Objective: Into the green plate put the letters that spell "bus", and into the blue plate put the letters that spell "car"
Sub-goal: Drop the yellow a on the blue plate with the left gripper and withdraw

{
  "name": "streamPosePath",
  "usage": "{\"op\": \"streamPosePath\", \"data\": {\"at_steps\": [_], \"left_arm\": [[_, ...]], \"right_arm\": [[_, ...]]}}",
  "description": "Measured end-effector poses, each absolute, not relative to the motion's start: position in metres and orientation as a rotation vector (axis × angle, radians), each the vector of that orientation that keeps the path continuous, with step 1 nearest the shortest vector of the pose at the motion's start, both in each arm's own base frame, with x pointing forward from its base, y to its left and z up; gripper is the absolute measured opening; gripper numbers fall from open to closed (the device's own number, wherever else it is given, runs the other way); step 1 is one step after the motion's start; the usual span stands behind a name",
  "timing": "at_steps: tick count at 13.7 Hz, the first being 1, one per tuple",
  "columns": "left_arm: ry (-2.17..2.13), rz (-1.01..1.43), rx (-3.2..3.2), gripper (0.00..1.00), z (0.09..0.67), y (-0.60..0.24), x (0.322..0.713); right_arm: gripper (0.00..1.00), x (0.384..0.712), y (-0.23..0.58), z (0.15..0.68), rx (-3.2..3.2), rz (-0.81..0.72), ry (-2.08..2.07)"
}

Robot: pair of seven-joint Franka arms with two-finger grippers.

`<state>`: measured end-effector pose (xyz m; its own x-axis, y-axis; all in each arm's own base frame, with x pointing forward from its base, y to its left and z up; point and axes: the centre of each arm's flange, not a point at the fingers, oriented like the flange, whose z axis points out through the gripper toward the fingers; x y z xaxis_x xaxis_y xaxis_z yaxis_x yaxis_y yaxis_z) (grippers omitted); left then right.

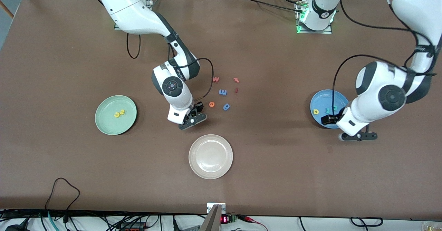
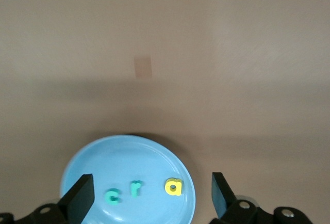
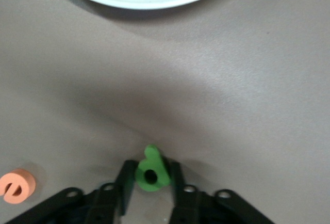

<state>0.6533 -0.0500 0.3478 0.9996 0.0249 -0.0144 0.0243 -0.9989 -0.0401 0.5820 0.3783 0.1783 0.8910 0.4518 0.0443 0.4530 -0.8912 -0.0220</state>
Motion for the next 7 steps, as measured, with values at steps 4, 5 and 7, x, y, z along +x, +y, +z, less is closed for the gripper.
{"op": "streamPosePath", "data": {"at_steps": [4, 5, 7], "left_arm": [[0.103, -0.098, -3.084, 1.0, 0.442, -0.04, 0.674], [0.093, -0.086, -3.095, 1.0, 0.454, -0.034, 0.676], [0.061, -0.075, -3.102, 1.0, 0.472, -0.02, 0.682]], "right_arm": [[0.29, 0.582, 0.378, 0.178, -3.024, -0.061, -0.728], [0.29, 0.584, 0.377, 0.178, -3.027, -0.064, -0.725], [0.29, 0.596, 0.36, 0.184, -3.054, -0.081, -0.696]]}}
